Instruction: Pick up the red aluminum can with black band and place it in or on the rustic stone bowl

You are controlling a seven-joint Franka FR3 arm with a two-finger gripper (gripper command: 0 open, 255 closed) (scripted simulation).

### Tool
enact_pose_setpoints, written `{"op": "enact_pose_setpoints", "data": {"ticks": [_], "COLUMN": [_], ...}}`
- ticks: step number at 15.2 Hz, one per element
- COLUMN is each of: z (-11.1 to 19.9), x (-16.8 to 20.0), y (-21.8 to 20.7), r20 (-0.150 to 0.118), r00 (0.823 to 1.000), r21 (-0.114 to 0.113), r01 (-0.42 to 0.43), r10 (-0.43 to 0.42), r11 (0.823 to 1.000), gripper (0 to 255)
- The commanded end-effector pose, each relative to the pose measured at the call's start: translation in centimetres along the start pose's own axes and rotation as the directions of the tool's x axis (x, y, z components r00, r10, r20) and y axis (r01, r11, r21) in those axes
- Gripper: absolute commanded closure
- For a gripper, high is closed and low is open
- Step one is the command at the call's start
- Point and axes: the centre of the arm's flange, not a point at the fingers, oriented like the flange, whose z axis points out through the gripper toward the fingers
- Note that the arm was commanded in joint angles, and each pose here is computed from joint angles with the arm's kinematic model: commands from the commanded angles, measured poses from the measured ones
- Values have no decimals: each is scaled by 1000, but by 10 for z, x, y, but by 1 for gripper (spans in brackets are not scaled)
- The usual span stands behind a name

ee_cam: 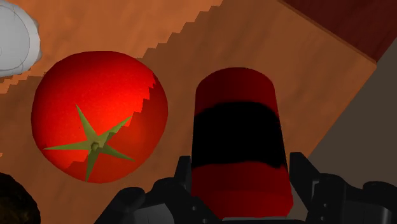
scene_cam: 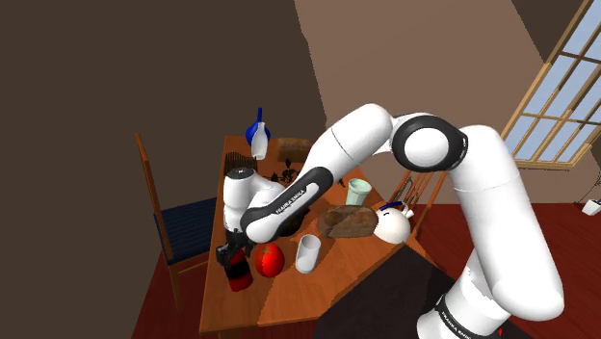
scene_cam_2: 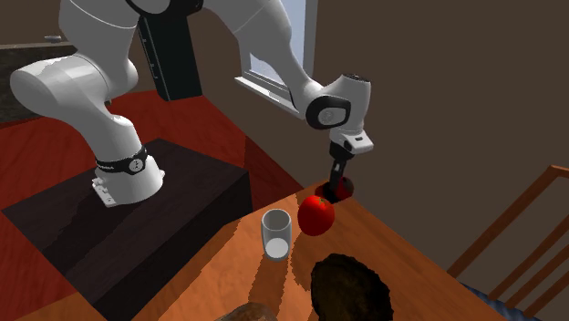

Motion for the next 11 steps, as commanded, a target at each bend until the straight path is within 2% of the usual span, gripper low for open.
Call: {"op": "enact_pose_setpoints", "data": {"ticks": [1, 11], "z": [-11, -64], "x": [0, -1], "y": [1, 1], "r20": [-1, -1], "r00": [1000, 1000], "r21": [0, 0], "r01": [0, 0], "r10": [0, 0], "r11": [1000, 1000], "gripper": [255, 255]}}
